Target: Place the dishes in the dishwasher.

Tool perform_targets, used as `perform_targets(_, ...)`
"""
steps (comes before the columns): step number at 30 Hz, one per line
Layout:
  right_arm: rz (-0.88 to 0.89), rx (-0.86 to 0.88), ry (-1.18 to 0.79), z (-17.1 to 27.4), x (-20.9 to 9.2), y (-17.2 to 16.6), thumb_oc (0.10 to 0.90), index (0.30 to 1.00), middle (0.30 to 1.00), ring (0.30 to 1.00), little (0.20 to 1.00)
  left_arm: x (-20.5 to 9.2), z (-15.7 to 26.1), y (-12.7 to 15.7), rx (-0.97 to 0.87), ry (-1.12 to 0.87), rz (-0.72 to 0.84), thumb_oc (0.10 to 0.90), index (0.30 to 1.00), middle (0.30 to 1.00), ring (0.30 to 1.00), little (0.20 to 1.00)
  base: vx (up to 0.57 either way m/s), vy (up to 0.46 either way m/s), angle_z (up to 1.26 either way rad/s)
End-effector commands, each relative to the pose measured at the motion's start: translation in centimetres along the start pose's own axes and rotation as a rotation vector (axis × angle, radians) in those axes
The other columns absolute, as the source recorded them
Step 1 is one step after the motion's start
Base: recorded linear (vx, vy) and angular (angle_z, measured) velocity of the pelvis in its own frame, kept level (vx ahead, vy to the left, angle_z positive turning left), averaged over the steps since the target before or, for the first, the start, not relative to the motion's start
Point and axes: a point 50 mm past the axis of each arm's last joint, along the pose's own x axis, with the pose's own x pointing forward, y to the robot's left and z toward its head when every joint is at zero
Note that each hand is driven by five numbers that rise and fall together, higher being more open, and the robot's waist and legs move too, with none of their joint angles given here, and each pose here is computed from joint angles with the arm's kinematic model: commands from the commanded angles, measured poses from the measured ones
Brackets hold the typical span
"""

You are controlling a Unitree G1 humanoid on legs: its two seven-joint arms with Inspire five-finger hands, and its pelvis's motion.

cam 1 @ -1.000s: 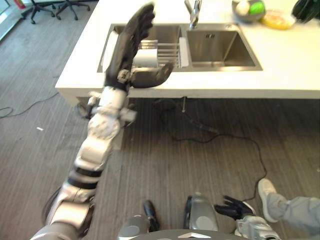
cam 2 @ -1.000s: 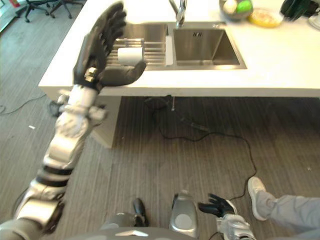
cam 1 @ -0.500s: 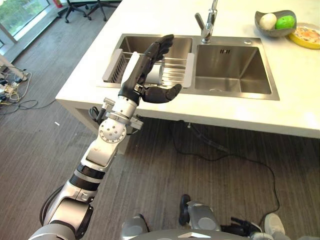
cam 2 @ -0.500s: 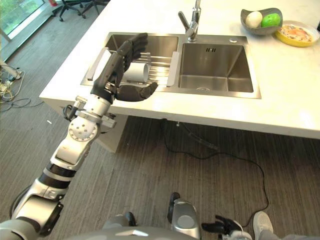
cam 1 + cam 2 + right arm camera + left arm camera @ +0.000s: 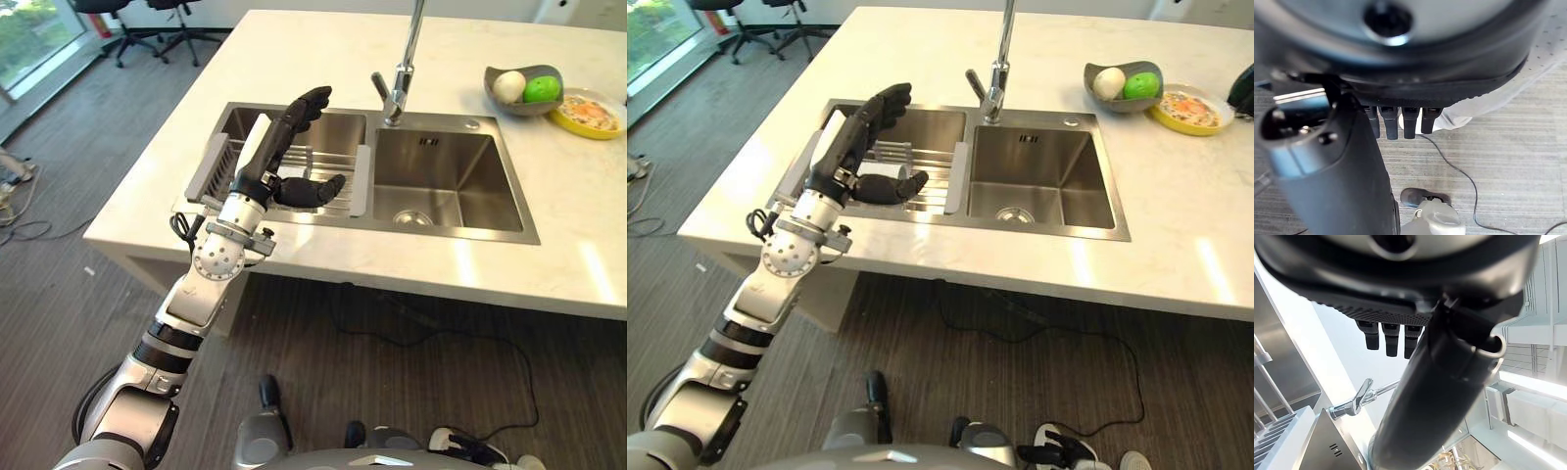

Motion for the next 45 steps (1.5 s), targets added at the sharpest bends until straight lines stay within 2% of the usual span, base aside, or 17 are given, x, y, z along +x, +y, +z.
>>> perform_targets(1, -0.010, 0.007, 0.029, -1.1, -0.2, -0.5, 0.800, 0.900, 0.900, 0.900, 0.900, 1.3, 4.9, 2.3, 0.039, -0.253, 0.067, 0.800, 0.900, 0.900, 0.900, 0.900, 0.10, 0.102, -0.35)
perform_targets(7, 0.001, -0.002, 0.056, -1.7, -0.2, -0.1, 0.800, 0.900, 0.900, 0.900, 0.900, 1.3, 4.4, 2.8, 0.070, -0.221, 0.071, 0.800, 0.900, 0.900, 0.900, 0.900, 0.12, 0.171, -0.29)
perform_targets(15, 0.025, -0.006, -0.031, 0.9, 0.1, 0.5, 0.800, 0.900, 0.900, 0.900, 0.900, 1.4, 4.6, 3.0, 0.220, -0.215, -0.017, 0.800, 0.900, 0.900, 0.900, 0.900, 0.04, 0.077, -0.40)
perform_targets(19, 0.039, 0.033, -0.028, 0.7, 0.1, 0.8, 0.800, 0.900, 0.900, 0.900, 0.900, 1.5, 4.1, 2.8, 0.407, -0.179, -0.082, 0.800, 0.900, 0.900, 0.900, 0.900, 0.04, -0.090, 0.19)
perform_targets(27, -0.001, 0.029, 0.030, -0.9, -0.1, -0.1, 0.800, 0.900, 0.900, 0.900, 0.900, 2.2, 3.0, 3.6, 0.582, -0.135, -0.004, 0.800, 0.900, 0.900, 0.900, 0.900, 0.05, -0.125, 0.21)
perform_targets(34, -0.004, 0.027, 0.050, -1.3, -0.1, 0.1, 0.800, 0.900, 0.900, 0.900, 0.900, 2.5, 2.5, 3.4, 0.667, -0.115, -0.006, 0.800, 0.900, 0.900, 0.900, 0.900, 0.04, -0.072, 0.17)
perform_targets(40, -0.002, 0.006, 0.047, -1.1, -0.1, 0.1, 0.800, 0.900, 0.900, 0.900, 0.900, 3.1, 1.5, 2.8, 0.746, -0.075, -0.055, 0.800, 0.900, 0.900, 0.900, 0.900, 0.01, -0.038, 0.06)
perform_targets(45, -0.004, -0.025, 0.034, -0.4, 0.0, 0.1, 0.800, 0.900, 0.900, 0.900, 0.900, 5.3, 0.8, 2.0, 0.883, -0.047, -0.085, 0.800, 0.900, 0.900, 0.900, 0.900, 0.00, -0.043, 0.00)
